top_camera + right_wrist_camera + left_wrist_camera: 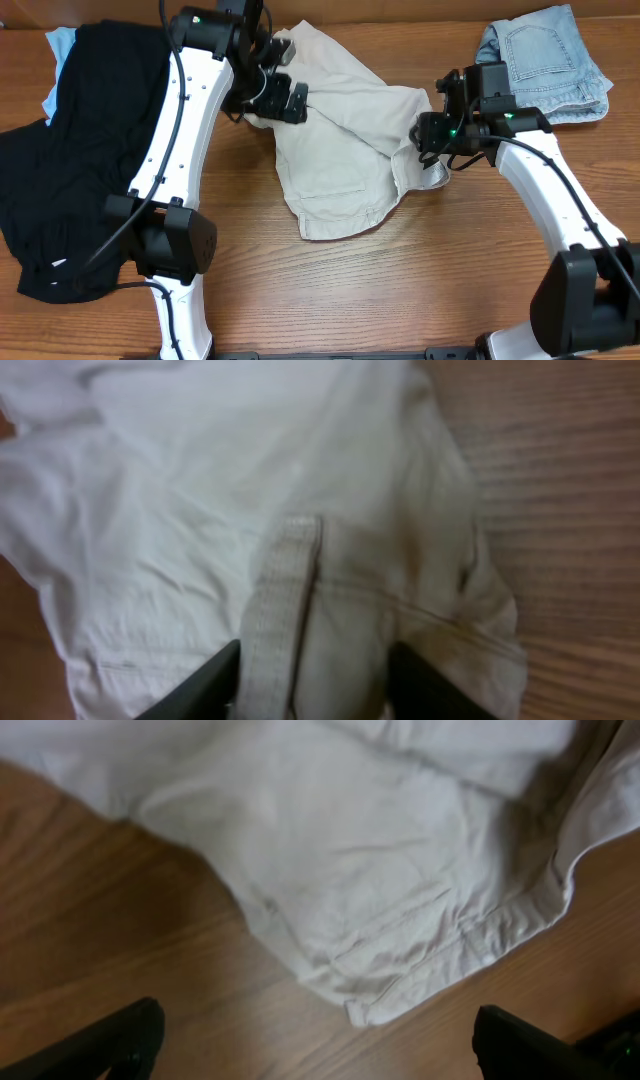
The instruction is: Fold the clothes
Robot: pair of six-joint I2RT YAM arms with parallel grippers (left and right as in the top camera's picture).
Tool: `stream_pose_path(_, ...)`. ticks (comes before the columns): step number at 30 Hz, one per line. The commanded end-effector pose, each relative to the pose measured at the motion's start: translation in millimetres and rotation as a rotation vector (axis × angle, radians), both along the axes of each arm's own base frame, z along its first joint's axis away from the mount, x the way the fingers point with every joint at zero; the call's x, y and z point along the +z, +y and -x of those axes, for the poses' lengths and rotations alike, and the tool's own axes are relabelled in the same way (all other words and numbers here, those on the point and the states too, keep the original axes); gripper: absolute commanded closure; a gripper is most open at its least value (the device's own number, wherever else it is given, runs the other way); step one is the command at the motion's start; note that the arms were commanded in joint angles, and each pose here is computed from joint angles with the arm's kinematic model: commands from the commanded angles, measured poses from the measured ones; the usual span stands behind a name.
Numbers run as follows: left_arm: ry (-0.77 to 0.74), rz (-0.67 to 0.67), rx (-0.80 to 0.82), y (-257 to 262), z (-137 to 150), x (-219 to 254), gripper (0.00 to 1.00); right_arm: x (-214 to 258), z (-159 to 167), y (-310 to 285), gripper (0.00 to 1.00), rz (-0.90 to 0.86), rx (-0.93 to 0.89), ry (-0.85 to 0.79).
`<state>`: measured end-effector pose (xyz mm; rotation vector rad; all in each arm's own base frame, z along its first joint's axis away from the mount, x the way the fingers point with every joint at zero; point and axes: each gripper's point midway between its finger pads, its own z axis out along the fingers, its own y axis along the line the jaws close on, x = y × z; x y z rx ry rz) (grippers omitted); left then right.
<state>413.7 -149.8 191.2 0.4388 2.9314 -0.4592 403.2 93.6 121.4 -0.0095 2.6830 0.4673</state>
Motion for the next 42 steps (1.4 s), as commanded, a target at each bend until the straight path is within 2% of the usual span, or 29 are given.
stream_pose_path(1, 0.101, -0.063, -0.013, 13.3, 20.4, -17.0, 0.00, -0.1, -6.5, -3.3, 0.73, 0.009, -0.028, -0.001)
stream_pose_path(5, 0.247, -0.103, -0.099, 11.6, 58.9, -31.6, 0.00, 0.8, -8.0, -4.7, 0.84, 0.000, -0.061, 0.003)
stream_pose_path(15, 0.475, -0.162, -0.175, -7.6, 120.9, -100.1, 0.00, 0.2, -7.0, -5.5, 0.84, 0.000, -0.063, 0.008)
stream_pose_path(19, 0.484, -0.186, -0.131, -16.1, 128.7, -128.2, 0.00, -0.5, -6.1, -7.5, 0.84, 0.001, -0.067, 0.014)
stream_pose_path(25, 0.408, -0.402, -0.042, -14.8, 139.2, -169.2, 0.00, -1.1, -5.1, -9.0, 0.83, 0.002, -0.071, 0.020)
stream_pose_path(29, 0.340, -0.487, -0.016, -17.7, 141.6, -183.4, 0.00, -1.2, -5.0, -9.0, 0.82, 0.002, -0.071, 0.021)
stream_pose_path(39, 0.228, -0.490, 0.086, -23.3, 119.5, -193.4, 0.00, -1.6, -4.2, -9.1, 0.82, 0.002, -0.071, 0.024)
stream_pose_path(40, 0.224, -0.485, 0.092, -22.7, 117.2, -193.7, 0.04, -1.5, -4.3, -9.1, 0.81, 0.002, -0.071, 0.024)
stream_pose_path(41, 0.221, -0.480, 0.096, -22.5, 115.3, -194.0, 0.16, -1.5, -4.3, -9.1, 0.81, 0.002, -0.071, 0.024)
stream_pose_path(42, 0.225, -0.469, 0.098, -23.9, 115.2, -194.3, 0.44, -1.5, -4.4, -9.1, 0.80, 0.002, -0.071, 0.023)
